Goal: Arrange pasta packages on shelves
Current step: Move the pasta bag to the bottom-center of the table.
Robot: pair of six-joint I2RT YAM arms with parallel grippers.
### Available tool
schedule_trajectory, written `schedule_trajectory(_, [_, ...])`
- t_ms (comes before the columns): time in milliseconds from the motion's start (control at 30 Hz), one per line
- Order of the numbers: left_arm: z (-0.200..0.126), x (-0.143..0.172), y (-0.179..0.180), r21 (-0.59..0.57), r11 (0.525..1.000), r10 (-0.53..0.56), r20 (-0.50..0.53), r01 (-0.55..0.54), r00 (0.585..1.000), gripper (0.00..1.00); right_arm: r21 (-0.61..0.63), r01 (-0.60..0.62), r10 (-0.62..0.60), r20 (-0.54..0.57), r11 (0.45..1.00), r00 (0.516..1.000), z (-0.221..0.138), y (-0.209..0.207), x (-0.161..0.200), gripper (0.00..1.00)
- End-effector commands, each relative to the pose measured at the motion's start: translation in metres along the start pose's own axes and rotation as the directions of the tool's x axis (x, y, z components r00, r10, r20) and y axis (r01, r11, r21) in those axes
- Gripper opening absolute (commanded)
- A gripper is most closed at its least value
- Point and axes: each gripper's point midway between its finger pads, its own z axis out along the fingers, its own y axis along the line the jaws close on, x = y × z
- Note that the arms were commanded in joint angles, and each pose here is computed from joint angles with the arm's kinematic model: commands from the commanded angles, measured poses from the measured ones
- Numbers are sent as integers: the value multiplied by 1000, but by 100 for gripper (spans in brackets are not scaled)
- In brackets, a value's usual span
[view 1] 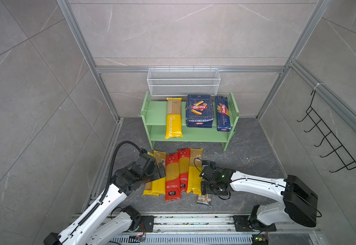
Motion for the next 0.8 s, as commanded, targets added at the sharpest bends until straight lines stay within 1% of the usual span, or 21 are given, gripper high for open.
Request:
schedule_trajectory(0, [-5,3,4,5,1000,-17,1,17,1000,100,53,-23,22,18,998,1000,10,-6,2,94])
schedule_trajectory(167, [-10,5,8,6,1000,-19,11,19,1000,100,89,-16,17,-8,996,1000,23,-8,9,94])
schedule_trajectory(400, [-19,5,13,8,1000,-21,29,21,999,100,88,6,-4,-21,996,1000,29,-1,14,93])
schedule_trajectory(500, [-20,6,15,4,1000,-21,31,21,999,100,73,8,-6,-32,997,999,33,3,16,93])
schedule_trajectory(533, [-20,6,16,2,1000,-21,33,21,999,100,64,-13,15,-35,998,999,35,5,17,92])
schedule_trajectory(633, [-20,7,17,0,1000,-19,30,19,999,100,49,-24,27,-52,999,998,41,7,23,92])
schedule_trajectory(767, [-20,8,17,0,1000,-19,30,19,999,100,21,-21,22,-57,1000,998,43,15,31,90])
